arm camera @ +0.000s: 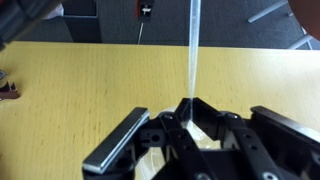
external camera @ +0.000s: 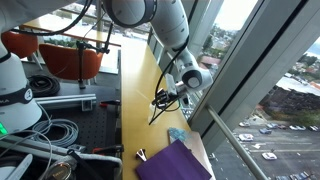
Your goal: Put the straw in the plastic cup
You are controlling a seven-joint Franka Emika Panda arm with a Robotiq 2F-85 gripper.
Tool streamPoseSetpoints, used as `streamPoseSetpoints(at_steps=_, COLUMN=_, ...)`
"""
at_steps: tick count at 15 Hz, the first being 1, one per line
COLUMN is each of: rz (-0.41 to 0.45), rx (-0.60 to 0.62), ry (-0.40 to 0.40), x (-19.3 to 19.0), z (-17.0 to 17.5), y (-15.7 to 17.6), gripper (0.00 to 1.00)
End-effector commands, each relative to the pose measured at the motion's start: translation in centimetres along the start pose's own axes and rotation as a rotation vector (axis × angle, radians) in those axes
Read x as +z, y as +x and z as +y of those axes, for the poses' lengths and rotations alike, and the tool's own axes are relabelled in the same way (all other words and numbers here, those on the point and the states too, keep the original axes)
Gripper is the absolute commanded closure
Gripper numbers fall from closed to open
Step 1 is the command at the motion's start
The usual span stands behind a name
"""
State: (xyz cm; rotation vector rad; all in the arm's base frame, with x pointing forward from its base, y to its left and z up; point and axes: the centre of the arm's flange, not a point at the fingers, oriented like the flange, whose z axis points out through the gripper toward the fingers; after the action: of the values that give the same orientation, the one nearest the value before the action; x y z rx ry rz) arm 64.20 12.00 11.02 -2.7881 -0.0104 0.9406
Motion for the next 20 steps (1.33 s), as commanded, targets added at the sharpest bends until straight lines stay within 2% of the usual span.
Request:
streamPoseSetpoints(at_steps=1, rz=0.022, rx=-0.008, ry=0.024, x=-1.4, z=-0.2, y=-1.4, gripper=0.97)
streamPoseSetpoints(at_steps=20, rz=-0.013, rx=0.015, ry=0.048, x=-0.2, z=1.6, y=-0.1, gripper=0.97)
